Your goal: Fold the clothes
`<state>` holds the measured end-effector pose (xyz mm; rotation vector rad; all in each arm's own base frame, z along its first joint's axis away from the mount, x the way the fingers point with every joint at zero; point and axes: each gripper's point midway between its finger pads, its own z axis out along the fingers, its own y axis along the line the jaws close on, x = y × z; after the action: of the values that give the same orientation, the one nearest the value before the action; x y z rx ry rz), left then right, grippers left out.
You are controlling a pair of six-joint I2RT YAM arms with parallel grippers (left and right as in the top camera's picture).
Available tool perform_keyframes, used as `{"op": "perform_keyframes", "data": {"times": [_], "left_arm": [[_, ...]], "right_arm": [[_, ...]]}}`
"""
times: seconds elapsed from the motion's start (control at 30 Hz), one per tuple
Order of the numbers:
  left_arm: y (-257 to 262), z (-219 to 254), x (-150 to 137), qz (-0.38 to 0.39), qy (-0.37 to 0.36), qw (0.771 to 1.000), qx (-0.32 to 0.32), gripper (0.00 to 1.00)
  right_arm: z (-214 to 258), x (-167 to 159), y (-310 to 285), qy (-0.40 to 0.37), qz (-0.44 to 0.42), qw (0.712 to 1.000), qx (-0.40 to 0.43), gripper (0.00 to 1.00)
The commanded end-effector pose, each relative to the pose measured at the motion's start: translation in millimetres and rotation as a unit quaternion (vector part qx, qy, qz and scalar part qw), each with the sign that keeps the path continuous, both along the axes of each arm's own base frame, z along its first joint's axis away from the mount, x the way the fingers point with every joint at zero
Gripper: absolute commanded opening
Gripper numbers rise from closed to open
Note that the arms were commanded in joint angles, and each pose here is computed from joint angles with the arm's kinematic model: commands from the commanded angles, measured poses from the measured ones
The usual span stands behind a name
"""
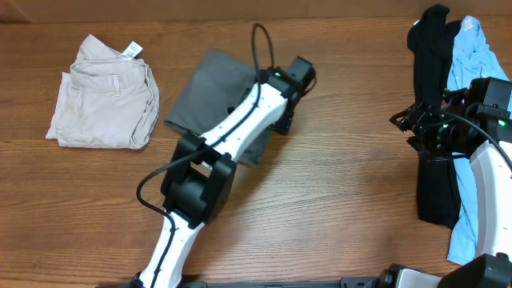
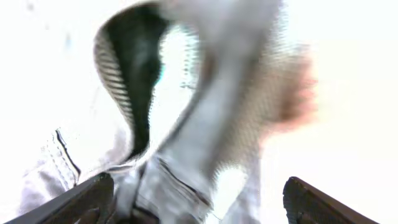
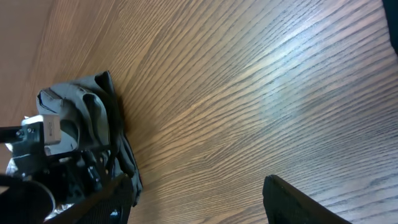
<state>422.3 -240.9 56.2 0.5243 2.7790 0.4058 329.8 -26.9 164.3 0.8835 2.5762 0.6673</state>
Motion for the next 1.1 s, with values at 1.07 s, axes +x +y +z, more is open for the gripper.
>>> {"op": "perform_keyframes", "data": {"times": [1.07], "left_arm": [[15.0, -22.1, 6.4, -0.056, 0.112, 0.984, -0.126, 0.88]], "right_arm": [[-0.4, -6.8, -4.9, 0.01, 0.009, 1.0, -0.023, 0.76]]}}
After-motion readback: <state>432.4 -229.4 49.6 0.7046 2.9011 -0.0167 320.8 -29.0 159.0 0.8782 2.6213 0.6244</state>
